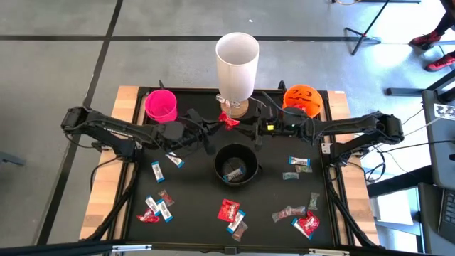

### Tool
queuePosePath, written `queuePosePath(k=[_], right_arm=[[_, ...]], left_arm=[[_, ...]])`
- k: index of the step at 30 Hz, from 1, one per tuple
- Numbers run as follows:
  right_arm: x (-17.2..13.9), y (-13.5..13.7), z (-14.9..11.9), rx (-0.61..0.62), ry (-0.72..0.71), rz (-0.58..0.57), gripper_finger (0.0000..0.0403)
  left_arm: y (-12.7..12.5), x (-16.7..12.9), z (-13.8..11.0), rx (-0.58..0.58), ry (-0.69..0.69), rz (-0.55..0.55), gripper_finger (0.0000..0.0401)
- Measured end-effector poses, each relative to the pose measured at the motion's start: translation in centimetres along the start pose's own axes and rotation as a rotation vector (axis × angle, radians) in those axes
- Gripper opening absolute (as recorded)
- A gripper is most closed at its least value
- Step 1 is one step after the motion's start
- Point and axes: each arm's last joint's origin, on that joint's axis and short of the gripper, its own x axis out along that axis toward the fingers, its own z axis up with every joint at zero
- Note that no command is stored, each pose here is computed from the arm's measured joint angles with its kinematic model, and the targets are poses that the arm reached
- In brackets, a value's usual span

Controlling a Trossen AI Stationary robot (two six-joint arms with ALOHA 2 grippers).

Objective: Sort candy
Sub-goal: Put the red candy pack into the orange bucket

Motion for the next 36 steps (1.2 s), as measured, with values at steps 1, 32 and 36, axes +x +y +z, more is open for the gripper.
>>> queuePosePath(k=[1,32,36], right_arm=[[0.0,0.0,0.0,0.000,0.000,0.000,0.0130],[-3.1,0.1,2.1,-0.136,0.052,-0.183,0.0001],[-5.9,0.1,3.2,-0.175,0.118,-0.361,0.0001]], left_arm=[[0.0,0.0,0.0,-0.001,-0.001,0.000,0.0000],[0.6,-2.3,1.7,0.118,0.019,0.001,0.0160],[0.9,-3.0,1.3,0.134,0.084,0.019,0.0168]])
